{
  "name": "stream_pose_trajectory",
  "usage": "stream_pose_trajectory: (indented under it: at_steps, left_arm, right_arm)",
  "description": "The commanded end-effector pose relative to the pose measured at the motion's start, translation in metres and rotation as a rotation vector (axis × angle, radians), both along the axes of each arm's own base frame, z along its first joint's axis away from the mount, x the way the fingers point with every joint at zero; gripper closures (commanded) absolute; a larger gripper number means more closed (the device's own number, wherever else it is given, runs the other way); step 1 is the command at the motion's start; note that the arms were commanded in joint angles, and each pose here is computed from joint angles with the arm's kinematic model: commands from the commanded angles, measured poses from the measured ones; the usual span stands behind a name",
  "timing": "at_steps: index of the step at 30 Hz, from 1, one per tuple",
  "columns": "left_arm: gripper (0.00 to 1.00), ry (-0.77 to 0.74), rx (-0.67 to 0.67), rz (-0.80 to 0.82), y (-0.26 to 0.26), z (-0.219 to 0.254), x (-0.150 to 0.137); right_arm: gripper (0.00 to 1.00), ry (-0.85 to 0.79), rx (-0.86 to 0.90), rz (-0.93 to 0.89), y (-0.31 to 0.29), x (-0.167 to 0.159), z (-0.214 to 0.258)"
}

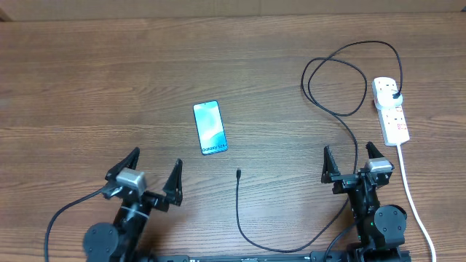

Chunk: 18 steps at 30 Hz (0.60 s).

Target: Plug charger to phone and switch on socket

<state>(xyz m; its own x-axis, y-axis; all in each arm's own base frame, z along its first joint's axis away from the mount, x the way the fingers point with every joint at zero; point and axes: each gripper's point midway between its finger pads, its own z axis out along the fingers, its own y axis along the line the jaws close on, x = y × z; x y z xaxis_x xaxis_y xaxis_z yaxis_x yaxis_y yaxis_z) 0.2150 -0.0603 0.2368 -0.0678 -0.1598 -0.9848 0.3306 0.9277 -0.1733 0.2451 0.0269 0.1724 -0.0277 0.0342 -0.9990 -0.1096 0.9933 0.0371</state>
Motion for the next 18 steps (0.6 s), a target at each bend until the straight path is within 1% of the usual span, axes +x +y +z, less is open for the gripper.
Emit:
stream_pose_trajectory:
  at_steps: [1, 5, 9, 11, 12, 15, 18]
  left_arm:
    - [0.00, 0.036, -0.093, -0.120, -0.019, 0.040, -0.017]
    - [0.00, 0.157, -0.137, -0.134, -0.022, 0.071, -0.014]
    - [0.00, 0.339, -0.123, -0.229, -0.038, 0.104, -0.002]
    - [0.00, 0.446, -0.113, -0.276, -0.046, 0.113, 0.007]
    - [0.00, 0.528, -0.119, -0.293, -0.049, 0.115, 0.014]
    - [0.00, 0.714, -0.138, -0.284, -0.050, 0.109, 0.028]
    - [0.00, 0.913, -0.159, -0.270, -0.050, 0.088, 0.041]
  right_arm:
    - [0.00, -0.002, 0.003, -0.005, 0.000, 0.000, -0.002]
    - [0.00, -0.002, 0.003, -0.005, 0.000, 0.000, -0.002]
    - [0.00, -0.002, 0.003, -0.005, 0.000, 0.000, -0.002]
    - [0.00, -0.002, 0.003, -0.005, 0.000, 0.000, -0.002]
    - [0.00, -0.002, 0.003, -0.005, 0.000, 0.000, -0.002]
    - [0.00, -0.002, 0.003, -0.005, 0.000, 0.000, -0.002]
    - [0.00, -0.002, 0.003, -0.005, 0.000, 0.000, -0.002]
